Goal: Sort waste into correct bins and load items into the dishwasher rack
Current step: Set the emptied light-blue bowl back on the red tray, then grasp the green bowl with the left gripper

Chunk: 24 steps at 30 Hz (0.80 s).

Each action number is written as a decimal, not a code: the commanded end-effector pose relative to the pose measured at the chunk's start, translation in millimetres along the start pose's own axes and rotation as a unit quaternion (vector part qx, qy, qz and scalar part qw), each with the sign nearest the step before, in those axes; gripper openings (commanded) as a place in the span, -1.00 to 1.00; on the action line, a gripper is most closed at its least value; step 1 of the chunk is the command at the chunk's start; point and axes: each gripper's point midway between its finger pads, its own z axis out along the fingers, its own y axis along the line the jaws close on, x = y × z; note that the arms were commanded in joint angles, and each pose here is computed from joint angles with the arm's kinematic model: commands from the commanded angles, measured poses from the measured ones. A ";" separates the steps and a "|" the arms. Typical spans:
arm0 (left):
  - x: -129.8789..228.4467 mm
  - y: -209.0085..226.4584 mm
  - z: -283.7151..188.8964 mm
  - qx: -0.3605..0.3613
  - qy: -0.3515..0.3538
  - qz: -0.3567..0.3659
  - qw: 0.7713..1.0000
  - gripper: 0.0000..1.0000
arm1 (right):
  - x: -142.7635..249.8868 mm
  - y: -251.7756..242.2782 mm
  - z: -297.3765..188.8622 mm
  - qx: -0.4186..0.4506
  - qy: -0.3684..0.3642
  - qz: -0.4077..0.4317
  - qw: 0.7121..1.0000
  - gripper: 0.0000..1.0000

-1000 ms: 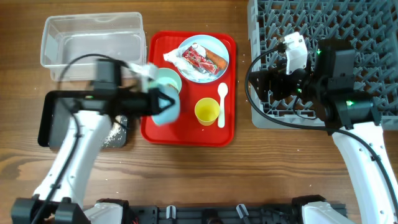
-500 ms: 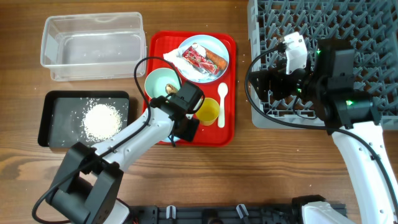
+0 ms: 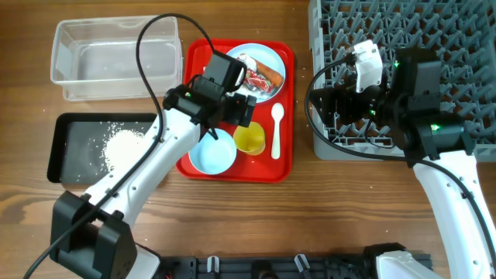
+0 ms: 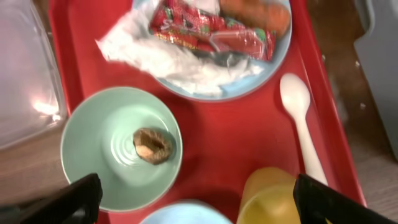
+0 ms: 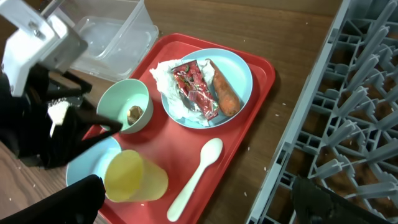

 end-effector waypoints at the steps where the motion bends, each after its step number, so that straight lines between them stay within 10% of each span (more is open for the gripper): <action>1: -6.4 7.1 13.5 -0.012 -0.004 0.003 1.000 0.75 | -6.2 -1.1 0.0 0.003 -0.005 -0.002 1.000 0.99; 16: 32.3 19.6 120.0 -0.037 0.072 -0.066 0.994 -0.33 | -5.2 -2.4 1.5 0.005 -0.003 -0.002 1.000 0.99; 20: 30.4 29.7 121.2 -0.043 0.068 -0.108 0.991 -0.87 | -2.7 -4.4 6.2 0.004 0.004 0.002 1.000 0.99; 24: 19.4 28.9 102.4 -0.042 0.069 -0.109 0.991 -0.92 | 1.3 -6.8 11.6 0.003 0.014 0.005 1.000 1.00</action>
